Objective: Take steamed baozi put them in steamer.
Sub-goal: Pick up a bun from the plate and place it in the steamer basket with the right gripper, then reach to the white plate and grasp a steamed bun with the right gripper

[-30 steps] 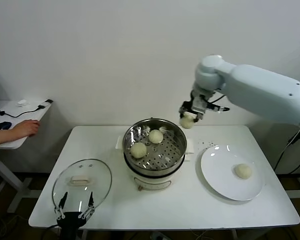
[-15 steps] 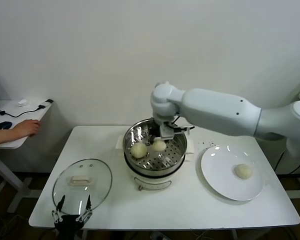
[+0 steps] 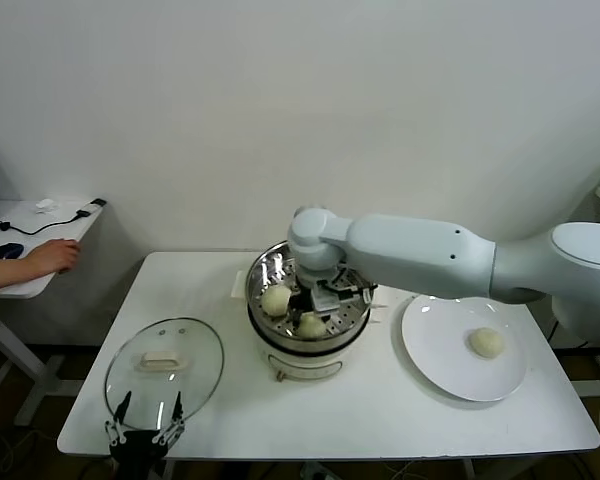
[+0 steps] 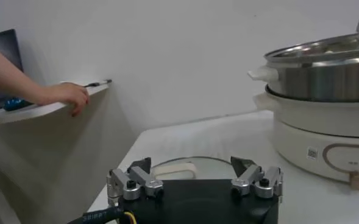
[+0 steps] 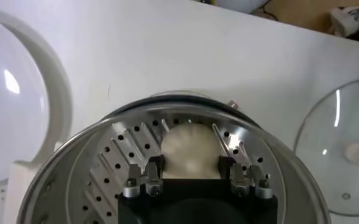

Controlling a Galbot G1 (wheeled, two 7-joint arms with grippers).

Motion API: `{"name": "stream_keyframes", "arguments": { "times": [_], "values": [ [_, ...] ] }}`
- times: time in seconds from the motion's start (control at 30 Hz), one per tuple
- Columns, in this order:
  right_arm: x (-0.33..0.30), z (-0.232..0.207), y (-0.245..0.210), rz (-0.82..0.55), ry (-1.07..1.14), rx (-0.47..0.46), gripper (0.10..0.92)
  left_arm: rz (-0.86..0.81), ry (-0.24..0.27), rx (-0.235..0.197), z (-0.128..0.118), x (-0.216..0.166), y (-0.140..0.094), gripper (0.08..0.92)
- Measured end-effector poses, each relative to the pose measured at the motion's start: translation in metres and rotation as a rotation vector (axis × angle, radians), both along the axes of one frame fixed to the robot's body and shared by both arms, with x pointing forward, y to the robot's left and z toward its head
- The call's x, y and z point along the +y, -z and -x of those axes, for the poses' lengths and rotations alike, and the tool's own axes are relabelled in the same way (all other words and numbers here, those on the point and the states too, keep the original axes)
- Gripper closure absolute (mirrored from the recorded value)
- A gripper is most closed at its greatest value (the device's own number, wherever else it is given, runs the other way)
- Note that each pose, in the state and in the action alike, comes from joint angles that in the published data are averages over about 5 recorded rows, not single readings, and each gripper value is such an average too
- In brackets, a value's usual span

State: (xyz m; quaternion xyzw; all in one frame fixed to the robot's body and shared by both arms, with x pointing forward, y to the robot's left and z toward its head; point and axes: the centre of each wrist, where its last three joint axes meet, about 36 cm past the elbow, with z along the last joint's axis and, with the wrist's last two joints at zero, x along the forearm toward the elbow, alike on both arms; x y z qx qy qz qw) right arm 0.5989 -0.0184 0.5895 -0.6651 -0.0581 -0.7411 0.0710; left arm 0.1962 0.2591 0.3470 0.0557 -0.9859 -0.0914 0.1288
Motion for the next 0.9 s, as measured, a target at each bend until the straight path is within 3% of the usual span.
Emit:
{"name": "stream_keyframes", "arguments": {
  "times": [0.3,0.63,0.9],
  "values": [
    [-0.005,-0.002,-0.005,-0.001,0.022,-0.009,0.218,0.0,0.002,0.004,0.002,0.0,0.002,0.177],
    [-0.028,-0.018,-0.034,-0.044,0.104,-0.054,0.2,0.003,0.009,0.005,0.003,-0.003,0.002,0.177],
    [-0.094,-0.044,-0.072,-0.162,0.371,-0.106,0.2,0.003,0.013,0.004,0.006,-0.003,0.002,0.177]
  ]
}}
